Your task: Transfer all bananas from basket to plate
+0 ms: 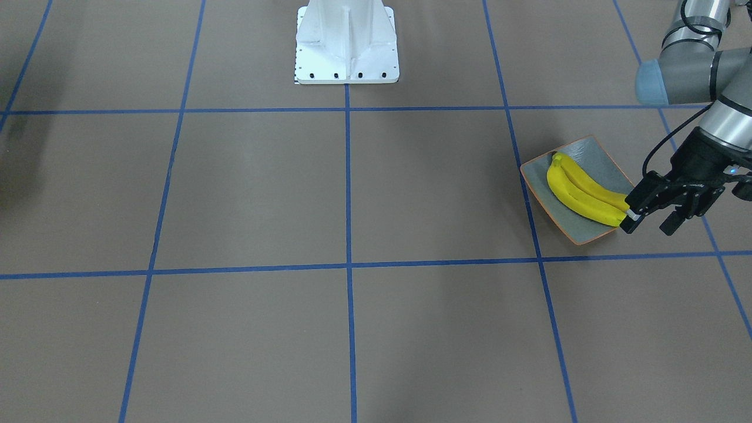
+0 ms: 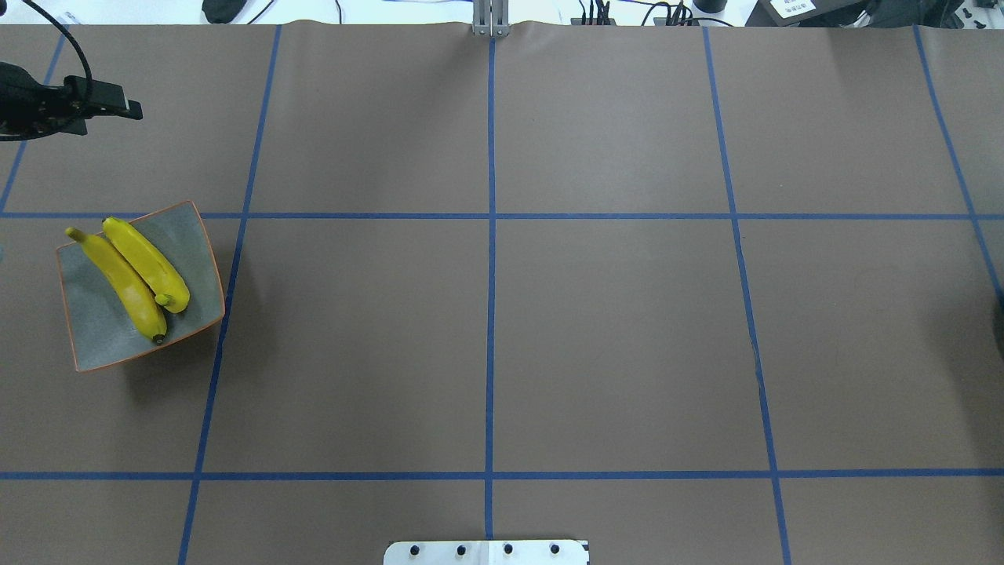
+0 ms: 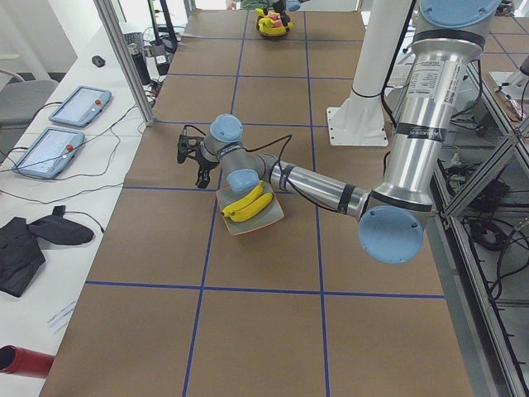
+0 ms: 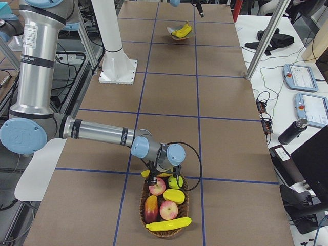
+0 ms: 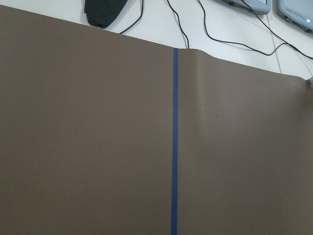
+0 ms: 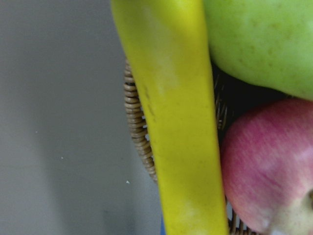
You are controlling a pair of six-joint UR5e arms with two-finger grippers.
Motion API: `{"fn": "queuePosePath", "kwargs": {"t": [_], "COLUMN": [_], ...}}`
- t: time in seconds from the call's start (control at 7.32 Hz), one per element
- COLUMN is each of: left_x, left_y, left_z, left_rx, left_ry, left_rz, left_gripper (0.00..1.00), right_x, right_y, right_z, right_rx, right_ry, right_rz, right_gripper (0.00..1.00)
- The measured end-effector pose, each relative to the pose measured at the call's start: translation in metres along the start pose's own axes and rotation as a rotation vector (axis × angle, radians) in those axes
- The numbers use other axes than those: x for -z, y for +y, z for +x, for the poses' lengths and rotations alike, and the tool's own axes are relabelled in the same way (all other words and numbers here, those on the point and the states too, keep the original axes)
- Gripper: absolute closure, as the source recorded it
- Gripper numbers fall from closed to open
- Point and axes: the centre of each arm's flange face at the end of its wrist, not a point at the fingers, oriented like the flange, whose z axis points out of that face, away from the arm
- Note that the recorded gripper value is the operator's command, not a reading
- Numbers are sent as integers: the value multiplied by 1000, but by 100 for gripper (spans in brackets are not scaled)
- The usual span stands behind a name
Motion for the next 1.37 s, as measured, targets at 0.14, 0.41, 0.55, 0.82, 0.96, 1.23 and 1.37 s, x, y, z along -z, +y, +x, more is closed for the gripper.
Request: {"fn": "queuePosePath", "kwargs": {"t": [0.14,0.41,0.55,0.82,0.96,1.23,1.37], "left_x": [0,0,0,-2,-5,-10,-11], "left_y": [1,2,2,3,3,3,3], "left_z": [-1,-2,-2,-5,-8,-15,-17], "left_rx": [0,-1,0,2,5,11,11], "left_ry": [0,2,1,-4,-9,-18,-17], "left_rz": [0,0,-1,-4,-7,-11,-11], "left_gripper": [0,0,0,0,0,0,0], "right_x": [-3,-9,-9,-2,6,25,40], "right_y": [-1,-5,-6,-8,-6,15,26], "right_z": [3,10,10,2,-7,-29,-45], "right_rx": [3,25,36,58,69,73,73], "right_ry": [0,2,2,0,0,1,6], "right_rz": [3,21,31,50,63,73,78], "right_gripper": [80,100,100,100,100,100,100]}}
